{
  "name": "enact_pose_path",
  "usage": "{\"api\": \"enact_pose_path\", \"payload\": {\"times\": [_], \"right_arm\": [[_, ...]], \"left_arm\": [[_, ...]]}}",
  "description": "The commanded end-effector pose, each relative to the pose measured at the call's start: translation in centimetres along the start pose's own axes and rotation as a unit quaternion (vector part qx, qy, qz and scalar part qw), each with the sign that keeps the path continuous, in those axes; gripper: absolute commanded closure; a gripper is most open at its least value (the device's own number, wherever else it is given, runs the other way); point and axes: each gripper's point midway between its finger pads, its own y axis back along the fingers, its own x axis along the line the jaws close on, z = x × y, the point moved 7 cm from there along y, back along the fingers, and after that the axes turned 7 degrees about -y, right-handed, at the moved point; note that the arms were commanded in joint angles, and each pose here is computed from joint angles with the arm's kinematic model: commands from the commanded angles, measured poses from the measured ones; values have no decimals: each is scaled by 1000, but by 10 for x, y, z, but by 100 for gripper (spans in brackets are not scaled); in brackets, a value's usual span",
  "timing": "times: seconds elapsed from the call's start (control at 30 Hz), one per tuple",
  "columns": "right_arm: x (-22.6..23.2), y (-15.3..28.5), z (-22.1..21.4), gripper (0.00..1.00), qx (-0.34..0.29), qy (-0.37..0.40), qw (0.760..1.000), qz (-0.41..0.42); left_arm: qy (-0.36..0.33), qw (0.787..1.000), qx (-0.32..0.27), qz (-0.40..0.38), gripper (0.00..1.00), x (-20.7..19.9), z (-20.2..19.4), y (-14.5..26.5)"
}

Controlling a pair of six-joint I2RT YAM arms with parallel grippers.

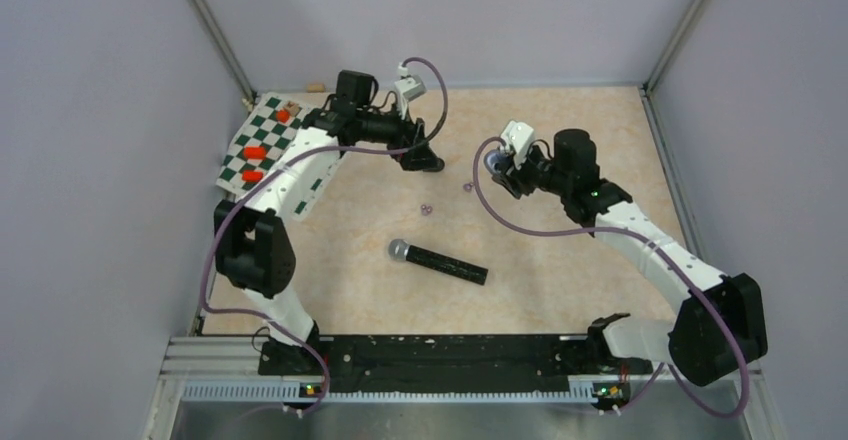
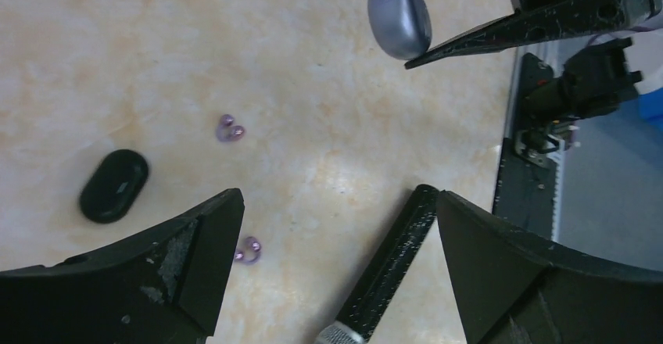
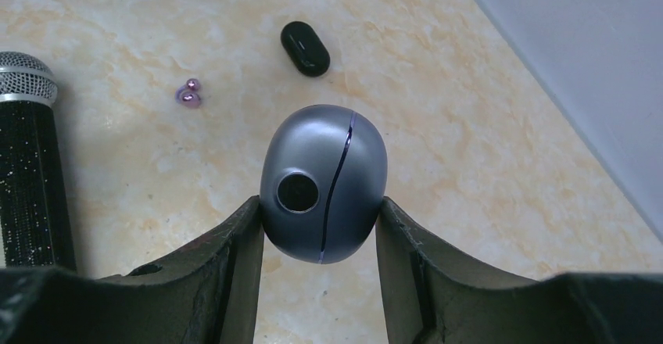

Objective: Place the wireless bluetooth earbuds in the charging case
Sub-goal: Pick up the charging case at the center of the board.

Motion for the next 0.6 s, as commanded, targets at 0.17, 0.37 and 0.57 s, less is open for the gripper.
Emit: {"api": "enact_pose_path", "payload": {"times": [0.17,0.37,0.57], "right_arm": [[25,5,29,76,-79,93,992,22],[34,3,29,76,-82,102,991,35],[38,6,33,76,-93,106,989,38]], "left_arm": [[79,988,-15,-132,1,-36,16,-44],[99,981,-17,-163,1,-48,13,-59],[105,978,-1,-181,1,-57,3,-74]]}}
